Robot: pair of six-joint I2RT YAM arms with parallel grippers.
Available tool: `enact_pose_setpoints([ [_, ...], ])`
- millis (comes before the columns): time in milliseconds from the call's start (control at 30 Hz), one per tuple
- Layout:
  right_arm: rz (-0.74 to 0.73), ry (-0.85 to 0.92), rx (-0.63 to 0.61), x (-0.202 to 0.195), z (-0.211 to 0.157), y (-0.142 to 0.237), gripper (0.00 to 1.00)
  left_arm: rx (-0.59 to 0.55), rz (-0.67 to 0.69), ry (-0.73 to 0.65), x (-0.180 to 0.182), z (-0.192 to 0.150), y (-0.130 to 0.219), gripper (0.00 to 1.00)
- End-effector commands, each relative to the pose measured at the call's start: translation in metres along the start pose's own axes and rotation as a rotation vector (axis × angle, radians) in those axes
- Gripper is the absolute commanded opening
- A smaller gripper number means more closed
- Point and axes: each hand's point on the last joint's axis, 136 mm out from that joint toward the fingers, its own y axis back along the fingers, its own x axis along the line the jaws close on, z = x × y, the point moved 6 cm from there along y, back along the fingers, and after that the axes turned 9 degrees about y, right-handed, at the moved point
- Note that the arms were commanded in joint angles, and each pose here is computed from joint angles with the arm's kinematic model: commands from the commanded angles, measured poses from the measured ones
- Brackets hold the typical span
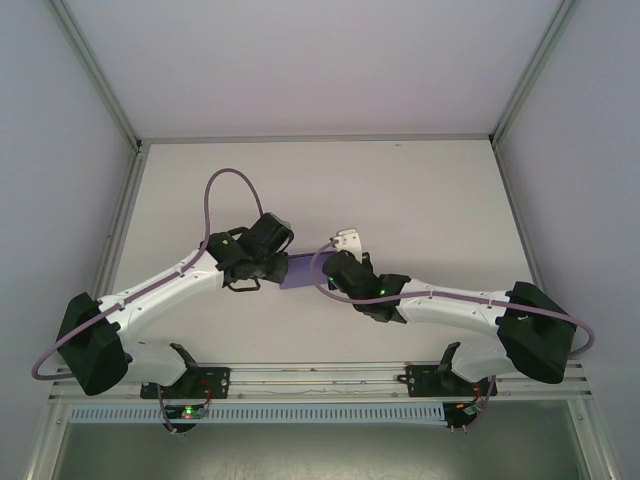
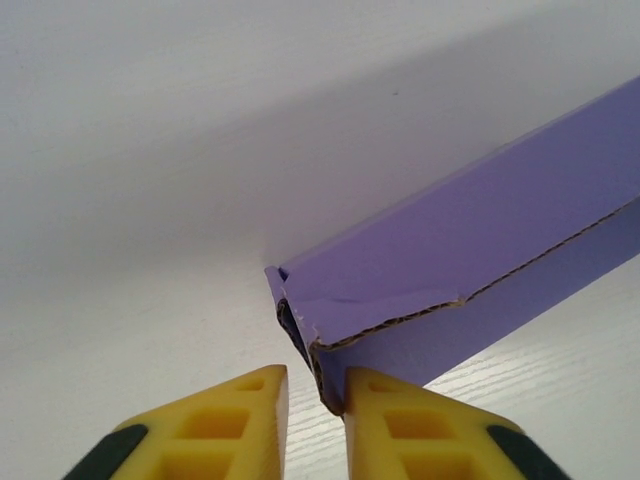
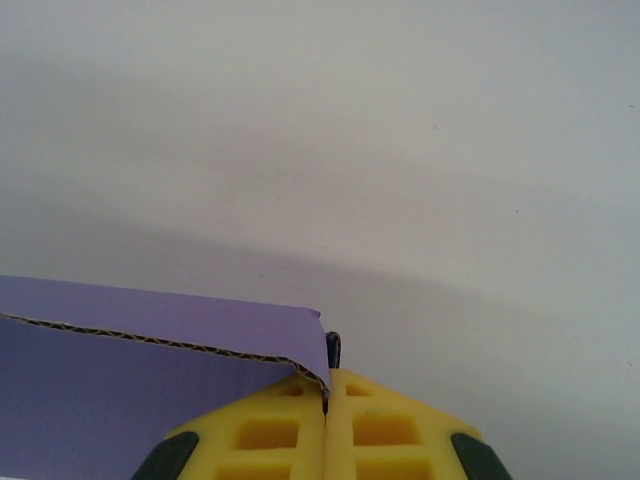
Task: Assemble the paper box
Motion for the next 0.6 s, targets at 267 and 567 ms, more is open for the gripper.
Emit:
enact_pose_setpoints([
  [267, -0.018, 0.061, 0.131, -0.002, -0.029, -0.005, 0.00, 0.000, 0.054, 0.018, 0.002, -0.001, -0.007, 0.18],
  [567, -0.007, 0.046, 0.140, 0.000, -0.034, -0.009, 0.00, 0.041, 0.057, 0.046, 0.004, -0.013, -0.035, 0.06],
])
